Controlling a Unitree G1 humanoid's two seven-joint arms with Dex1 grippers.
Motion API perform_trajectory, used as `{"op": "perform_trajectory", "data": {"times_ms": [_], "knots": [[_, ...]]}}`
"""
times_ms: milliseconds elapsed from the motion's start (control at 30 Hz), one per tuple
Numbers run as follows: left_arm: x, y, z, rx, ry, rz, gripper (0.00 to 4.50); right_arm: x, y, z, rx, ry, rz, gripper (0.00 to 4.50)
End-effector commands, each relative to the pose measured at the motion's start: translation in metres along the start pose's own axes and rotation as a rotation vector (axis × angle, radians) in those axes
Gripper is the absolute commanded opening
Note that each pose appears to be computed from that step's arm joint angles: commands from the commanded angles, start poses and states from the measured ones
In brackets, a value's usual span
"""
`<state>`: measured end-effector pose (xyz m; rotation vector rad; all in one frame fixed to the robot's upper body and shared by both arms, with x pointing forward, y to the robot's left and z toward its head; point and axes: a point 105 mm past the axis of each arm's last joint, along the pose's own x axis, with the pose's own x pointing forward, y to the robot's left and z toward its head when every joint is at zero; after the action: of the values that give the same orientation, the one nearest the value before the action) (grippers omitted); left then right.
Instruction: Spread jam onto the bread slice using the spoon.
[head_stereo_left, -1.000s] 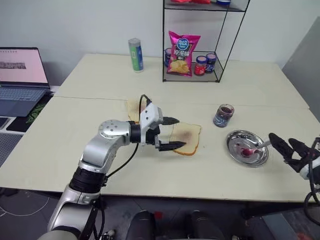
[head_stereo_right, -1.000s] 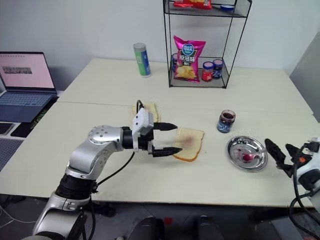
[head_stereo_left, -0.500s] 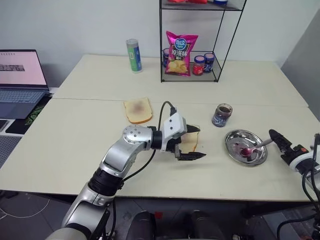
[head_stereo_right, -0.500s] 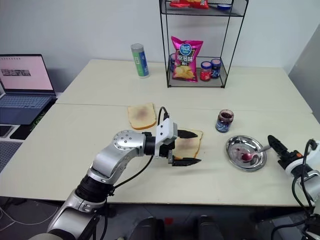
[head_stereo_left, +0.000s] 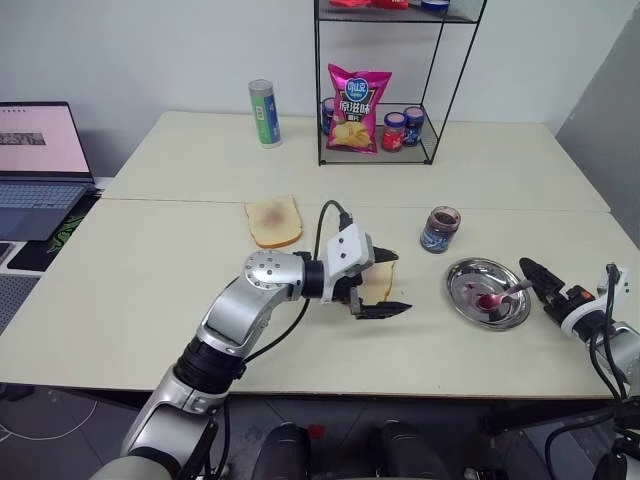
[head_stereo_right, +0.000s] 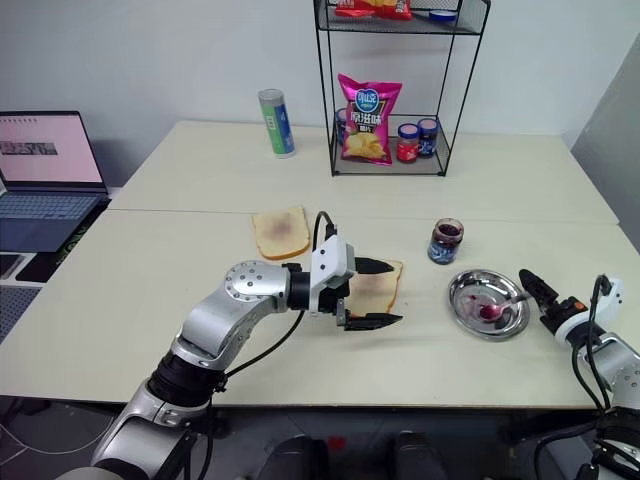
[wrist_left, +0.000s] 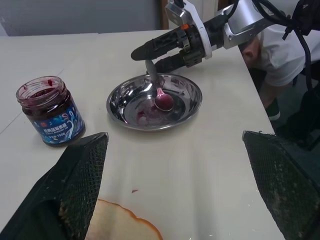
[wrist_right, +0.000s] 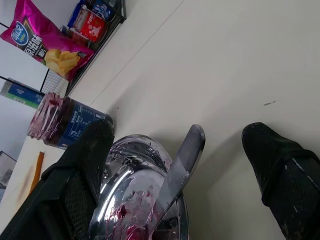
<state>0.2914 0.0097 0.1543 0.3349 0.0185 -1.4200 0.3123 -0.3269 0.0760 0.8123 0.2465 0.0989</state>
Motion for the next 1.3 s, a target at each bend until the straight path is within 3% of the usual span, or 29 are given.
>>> {"op": "perform_trajectory", "data": {"times_ms": [33,233,500,600,1233,1300], "knots": [[-0.003,0.002,0.012,0.046,-0.025,0.007,4.5,0.005,0.006,-0.003,0.025,0.003,0.039,3.75],[-0.003,0.005,0.013,0.053,-0.025,0.008,4.5,0.007,0.008,0.0,0.021,-0.004,0.046,2.5],[-0.003,0.006,0.013,0.054,-0.026,0.012,4.5,0.007,0.006,0.004,0.016,-0.014,0.043,0.5],[-0.004,0.006,0.014,0.055,-0.029,0.016,4.5,0.006,0.005,0.006,0.017,-0.021,0.038,0.01],[-0.004,0.01,0.014,0.07,-0.04,0.022,4.5,0.001,0.02,-0.003,-0.08,-0.002,0.078,0.01],[-0.003,0.009,0.015,0.07,-0.042,0.019,4.5,0.0,0.019,-0.002,-0.078,-0.008,0.076,0.62]]}}
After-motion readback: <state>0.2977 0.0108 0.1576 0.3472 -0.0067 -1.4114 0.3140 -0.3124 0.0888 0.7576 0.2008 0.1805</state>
